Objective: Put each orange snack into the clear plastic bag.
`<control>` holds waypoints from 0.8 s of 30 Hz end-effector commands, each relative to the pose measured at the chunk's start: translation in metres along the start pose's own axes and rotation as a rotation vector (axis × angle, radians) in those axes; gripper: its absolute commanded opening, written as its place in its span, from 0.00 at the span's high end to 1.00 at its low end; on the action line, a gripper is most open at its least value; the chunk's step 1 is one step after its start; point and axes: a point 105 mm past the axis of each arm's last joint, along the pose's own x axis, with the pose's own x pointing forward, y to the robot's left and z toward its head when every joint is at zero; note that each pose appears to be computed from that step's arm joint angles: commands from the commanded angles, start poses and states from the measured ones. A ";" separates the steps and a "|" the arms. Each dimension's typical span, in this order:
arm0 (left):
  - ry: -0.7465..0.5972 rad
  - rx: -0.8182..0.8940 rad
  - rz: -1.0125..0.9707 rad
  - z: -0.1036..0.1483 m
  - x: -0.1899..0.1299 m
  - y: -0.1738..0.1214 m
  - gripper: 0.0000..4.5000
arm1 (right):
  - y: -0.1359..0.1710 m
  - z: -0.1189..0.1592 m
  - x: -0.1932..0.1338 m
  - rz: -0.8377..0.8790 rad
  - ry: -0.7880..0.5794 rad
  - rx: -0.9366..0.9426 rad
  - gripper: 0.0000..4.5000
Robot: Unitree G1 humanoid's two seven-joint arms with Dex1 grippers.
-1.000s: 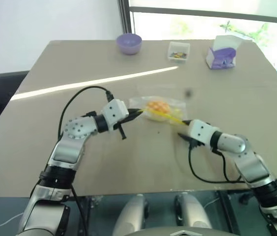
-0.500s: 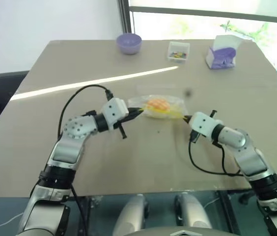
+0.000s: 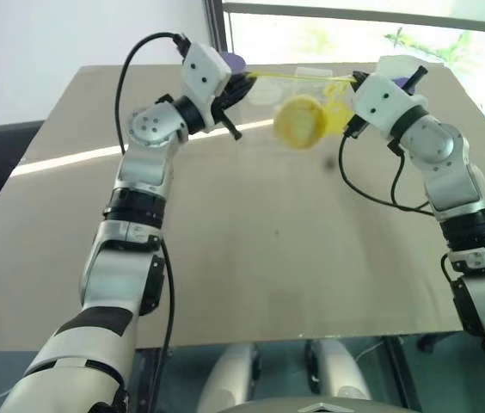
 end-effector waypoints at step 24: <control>0.162 -0.266 -0.346 -0.042 -0.139 -0.118 0.70 | 0.124 -0.009 -0.142 0.510 0.113 0.312 0.39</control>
